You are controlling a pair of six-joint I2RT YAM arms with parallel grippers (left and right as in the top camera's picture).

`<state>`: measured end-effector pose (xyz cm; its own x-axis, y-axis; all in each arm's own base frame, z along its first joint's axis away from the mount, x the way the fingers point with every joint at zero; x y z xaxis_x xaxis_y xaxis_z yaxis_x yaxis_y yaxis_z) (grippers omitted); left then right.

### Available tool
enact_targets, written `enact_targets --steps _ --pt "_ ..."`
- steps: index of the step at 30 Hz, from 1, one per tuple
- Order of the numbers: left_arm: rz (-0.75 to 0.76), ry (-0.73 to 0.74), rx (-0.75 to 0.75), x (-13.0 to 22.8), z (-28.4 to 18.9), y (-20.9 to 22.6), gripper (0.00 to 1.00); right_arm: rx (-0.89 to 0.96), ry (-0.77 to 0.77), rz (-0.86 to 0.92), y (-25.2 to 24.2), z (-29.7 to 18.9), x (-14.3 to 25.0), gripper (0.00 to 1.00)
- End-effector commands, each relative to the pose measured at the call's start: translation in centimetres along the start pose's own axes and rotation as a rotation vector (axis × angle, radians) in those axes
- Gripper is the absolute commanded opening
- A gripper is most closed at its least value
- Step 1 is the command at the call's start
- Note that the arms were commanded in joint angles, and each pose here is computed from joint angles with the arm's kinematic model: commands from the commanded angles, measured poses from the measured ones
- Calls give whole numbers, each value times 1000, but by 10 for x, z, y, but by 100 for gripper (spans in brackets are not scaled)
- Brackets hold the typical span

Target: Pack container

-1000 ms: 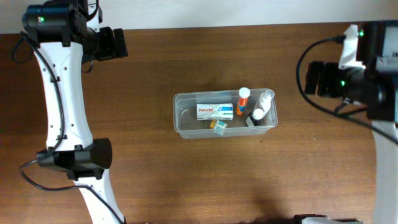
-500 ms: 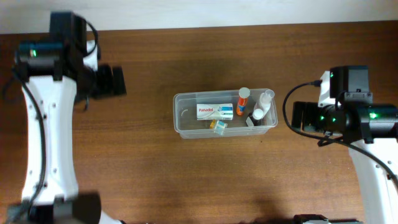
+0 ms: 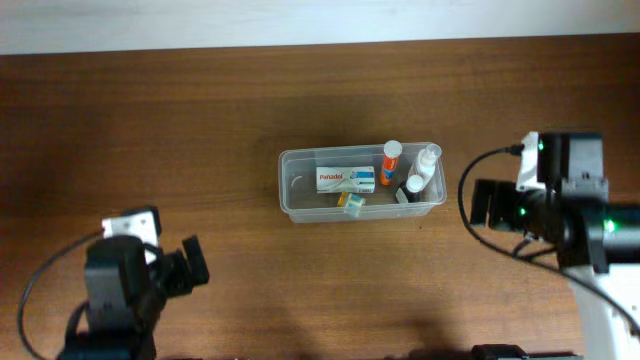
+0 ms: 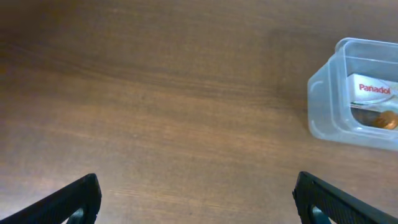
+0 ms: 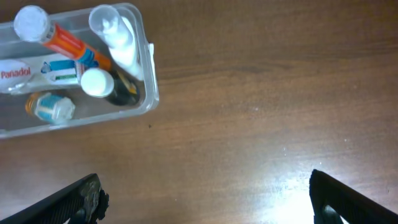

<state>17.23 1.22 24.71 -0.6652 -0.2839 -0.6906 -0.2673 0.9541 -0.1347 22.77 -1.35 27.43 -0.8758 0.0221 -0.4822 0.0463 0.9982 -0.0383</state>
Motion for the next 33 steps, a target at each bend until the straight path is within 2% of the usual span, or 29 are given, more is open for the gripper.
enact_targets --steps 1,11,24,26,29,33 --pt "-14 -66 -54 0 -7 10 99 -6 -6 30 1 6 14 98" --pt "-13 -62 -50 0 -6 9 99 2 59 35 1 23 17 98" --pt "-13 -62 -50 0 -6 9 99 3 226 29 2 63 18 98" --pt "-13 -62 -50 0 -6 9 100 -10 209 31 4 66 13 98" --pt "-13 -62 -50 0 -6 9 99 -67 -6 37 10 71 -25 99" --pt "-13 -62 -50 0 -6 9 99 -90 -188 35 13 64 -39 98"
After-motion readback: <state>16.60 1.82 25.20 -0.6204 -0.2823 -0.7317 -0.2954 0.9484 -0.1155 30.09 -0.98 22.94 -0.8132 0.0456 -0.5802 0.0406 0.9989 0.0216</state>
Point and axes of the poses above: each gripper's point midway between its finger pads, its own z axis out along the fingers, its own y axis along the line the jaws close on, x = y × z, the point moved 5 cm from there along -z, back along the fingers, and after that the axes turned 7 degrees about -z, right-handed, at the moved point
